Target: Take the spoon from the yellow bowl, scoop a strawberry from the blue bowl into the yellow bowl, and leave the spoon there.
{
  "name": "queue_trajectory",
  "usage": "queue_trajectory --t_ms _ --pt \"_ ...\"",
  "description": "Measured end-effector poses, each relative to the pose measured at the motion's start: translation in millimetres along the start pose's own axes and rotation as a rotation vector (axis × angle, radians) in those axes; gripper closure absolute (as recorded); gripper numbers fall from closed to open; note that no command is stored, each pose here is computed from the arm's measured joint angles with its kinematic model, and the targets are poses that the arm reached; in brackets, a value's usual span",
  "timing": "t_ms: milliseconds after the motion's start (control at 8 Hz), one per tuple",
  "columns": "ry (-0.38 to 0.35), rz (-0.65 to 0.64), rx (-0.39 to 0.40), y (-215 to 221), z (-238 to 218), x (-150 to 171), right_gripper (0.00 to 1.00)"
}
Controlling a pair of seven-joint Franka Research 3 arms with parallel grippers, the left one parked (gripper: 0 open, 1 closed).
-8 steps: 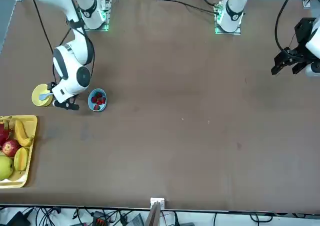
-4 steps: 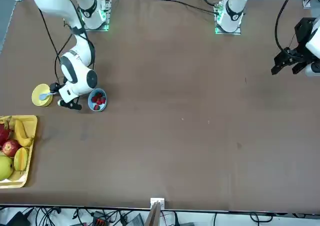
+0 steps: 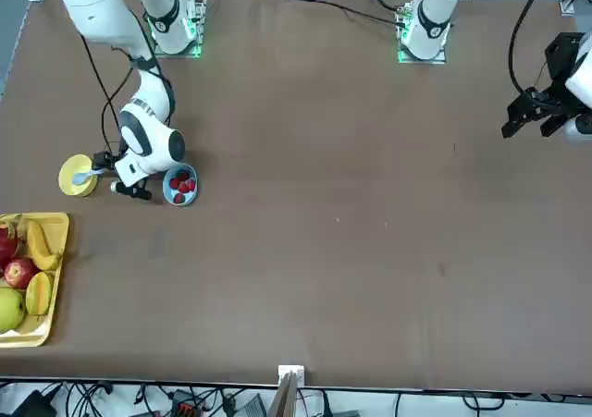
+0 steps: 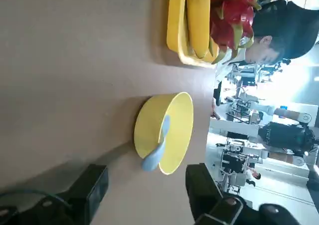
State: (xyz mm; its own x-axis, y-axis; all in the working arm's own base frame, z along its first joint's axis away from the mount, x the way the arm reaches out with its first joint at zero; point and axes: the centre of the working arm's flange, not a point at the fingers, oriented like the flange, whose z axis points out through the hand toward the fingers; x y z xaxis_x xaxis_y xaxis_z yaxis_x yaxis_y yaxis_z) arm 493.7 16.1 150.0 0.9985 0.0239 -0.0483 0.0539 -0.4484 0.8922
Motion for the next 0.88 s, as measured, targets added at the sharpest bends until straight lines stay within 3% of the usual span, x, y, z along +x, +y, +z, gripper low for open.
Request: queue_trajectory --t_ms 625,875 --pt "0.029 -0.005 -0.156 -26.0 34.0 -15.7 0.13" --pt "0.031 -0.014 -0.18 -30.1 39.5 -18.2 0.18"
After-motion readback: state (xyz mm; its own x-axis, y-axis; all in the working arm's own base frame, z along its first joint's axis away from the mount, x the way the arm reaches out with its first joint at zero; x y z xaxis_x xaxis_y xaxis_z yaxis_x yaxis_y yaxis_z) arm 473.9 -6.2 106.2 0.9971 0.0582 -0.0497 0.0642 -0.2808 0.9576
